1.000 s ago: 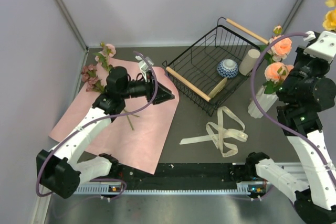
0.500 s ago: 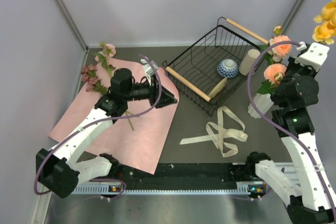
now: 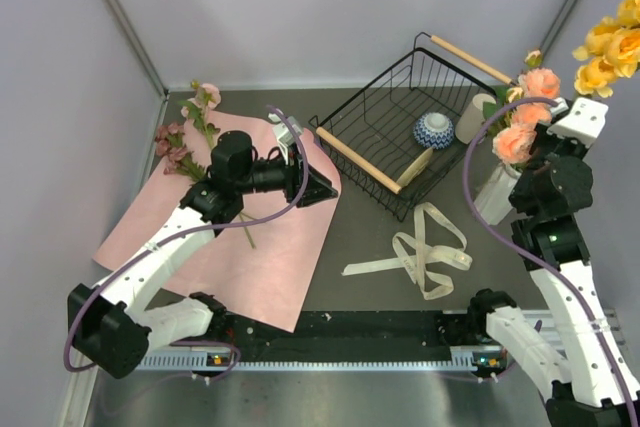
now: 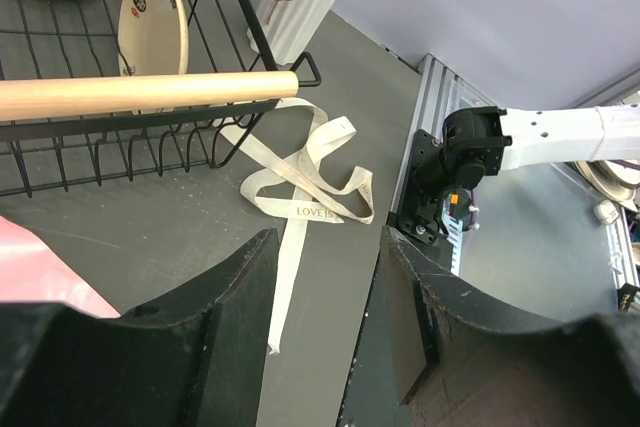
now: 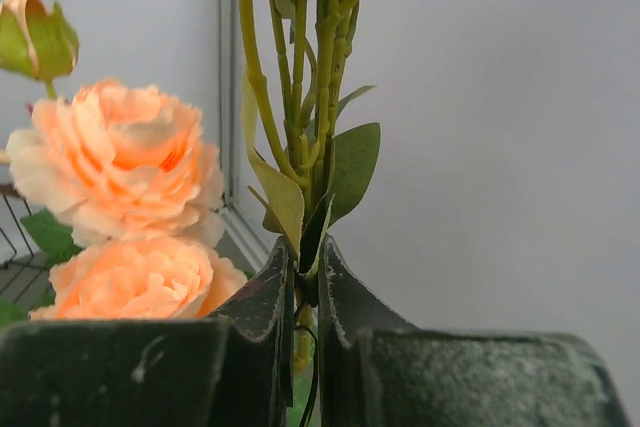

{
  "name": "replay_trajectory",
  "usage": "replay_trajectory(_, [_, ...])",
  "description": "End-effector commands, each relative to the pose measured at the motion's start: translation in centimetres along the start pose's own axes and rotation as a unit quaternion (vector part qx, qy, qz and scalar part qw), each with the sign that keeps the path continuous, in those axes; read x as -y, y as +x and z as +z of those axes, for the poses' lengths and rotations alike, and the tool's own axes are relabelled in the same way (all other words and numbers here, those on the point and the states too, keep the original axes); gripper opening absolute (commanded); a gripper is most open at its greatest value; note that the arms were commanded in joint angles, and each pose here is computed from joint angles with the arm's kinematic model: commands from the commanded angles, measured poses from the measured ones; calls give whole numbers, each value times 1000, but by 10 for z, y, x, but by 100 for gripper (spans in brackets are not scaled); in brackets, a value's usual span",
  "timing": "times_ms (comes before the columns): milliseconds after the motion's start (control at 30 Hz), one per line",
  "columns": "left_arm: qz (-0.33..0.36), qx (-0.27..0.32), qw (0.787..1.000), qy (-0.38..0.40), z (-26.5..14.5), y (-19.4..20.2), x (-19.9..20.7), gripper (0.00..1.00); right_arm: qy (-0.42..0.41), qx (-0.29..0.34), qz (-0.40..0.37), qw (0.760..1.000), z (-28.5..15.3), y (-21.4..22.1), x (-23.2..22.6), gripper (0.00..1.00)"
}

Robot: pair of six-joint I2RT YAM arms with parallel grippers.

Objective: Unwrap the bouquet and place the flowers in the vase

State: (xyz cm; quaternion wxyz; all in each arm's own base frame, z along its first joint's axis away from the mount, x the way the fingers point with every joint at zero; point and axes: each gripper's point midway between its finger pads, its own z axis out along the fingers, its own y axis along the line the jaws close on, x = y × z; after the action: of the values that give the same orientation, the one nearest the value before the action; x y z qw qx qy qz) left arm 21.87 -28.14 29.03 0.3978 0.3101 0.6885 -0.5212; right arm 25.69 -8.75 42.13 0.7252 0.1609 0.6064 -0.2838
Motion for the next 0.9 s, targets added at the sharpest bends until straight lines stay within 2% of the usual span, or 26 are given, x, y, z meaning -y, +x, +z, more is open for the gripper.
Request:
replay_trajectory(0, [33, 19, 999, 7, -6, -16, 14, 51, -24, 13, 19, 999, 2, 0, -11, 5])
replay_trajectory(433, [35, 18, 999, 6, -5, -16, 13, 51, -61, 5, 23, 998, -10, 24, -21, 6])
replay_trajectory(867, [35, 17, 999, 3, -5, -15, 12, 51, -83, -56, 37, 994, -25, 64, -29, 13])
